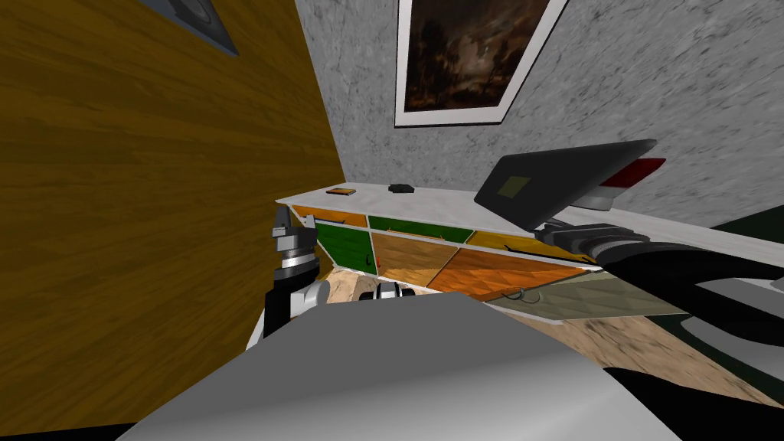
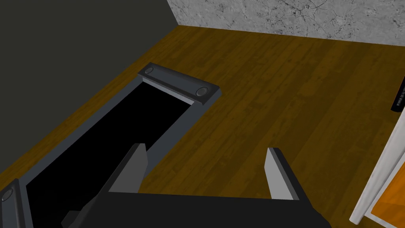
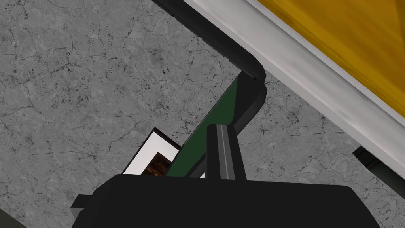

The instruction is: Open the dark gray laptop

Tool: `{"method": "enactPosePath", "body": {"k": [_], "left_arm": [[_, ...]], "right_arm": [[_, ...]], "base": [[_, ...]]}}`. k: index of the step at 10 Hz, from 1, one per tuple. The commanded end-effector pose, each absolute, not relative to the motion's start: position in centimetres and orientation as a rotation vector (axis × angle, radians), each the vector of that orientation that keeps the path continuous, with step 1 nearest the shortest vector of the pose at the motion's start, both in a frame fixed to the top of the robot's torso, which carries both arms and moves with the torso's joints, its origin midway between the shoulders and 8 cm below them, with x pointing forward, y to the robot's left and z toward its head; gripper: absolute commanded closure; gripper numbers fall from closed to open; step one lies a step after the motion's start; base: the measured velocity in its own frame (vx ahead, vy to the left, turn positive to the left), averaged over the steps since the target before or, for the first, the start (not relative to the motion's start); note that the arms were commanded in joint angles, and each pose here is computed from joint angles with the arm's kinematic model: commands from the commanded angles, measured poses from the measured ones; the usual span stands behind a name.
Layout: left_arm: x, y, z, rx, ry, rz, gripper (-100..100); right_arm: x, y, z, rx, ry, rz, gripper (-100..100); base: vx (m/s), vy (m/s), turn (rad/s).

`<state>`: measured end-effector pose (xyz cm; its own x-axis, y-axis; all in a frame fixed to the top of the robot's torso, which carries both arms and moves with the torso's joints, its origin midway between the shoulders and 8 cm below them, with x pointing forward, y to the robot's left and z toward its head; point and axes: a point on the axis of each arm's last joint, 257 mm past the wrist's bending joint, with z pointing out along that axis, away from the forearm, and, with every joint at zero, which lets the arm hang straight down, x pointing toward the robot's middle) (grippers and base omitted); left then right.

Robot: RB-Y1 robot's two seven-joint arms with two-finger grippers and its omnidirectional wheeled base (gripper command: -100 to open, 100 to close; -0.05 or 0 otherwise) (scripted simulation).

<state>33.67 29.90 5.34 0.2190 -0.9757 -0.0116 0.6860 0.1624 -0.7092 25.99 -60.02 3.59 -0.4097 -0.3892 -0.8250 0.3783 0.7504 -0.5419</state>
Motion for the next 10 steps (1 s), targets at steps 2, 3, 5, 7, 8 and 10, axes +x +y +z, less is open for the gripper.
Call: {"method": "enactPosePath", "body": {"k": [2,3,5,7,8,10], "left_arm": [[33.7,29.9,5.3,-0.655,0.539,-1.27,0],[33.7,29.9,5.3,-0.655,0.539,-1.27,0],[33.7,29.9,5.3,-0.655,0.539,-1.27,0],[33.7,29.9,5.3,-0.655,0.539,-1.271,0],[33.7,29.9,5.3,-0.655,0.539,-1.271,0],[33.7,29.9,5.3,-0.655,0.539,-1.271,0]], "right_arm": [[27.1,-57.5,3.7,0.063,1.827,-0.706,100],[27.5,-56.7,3.7,0.082,1.833,-0.667,100],[27.6,-56.4,3.8,0.087,1.837,-0.654,100],[27.8,-56.4,4.7,0.054,1.81,-0.67,-100],[28.0,-56.2,5.3,0.023,1.792,-0.684,-100],[28.4,-55.7,6.4,-0.045,1.756,-0.713,-100]], "base": [[-0.006,-0.063,-0.072],[-0.001,-0.065,-0.065],[0.002,-0.05,-0.032],[-0.14,0.022,-0.006],[-0.189,0.03,0.004],[-0.197,0.029,0.017]]}}
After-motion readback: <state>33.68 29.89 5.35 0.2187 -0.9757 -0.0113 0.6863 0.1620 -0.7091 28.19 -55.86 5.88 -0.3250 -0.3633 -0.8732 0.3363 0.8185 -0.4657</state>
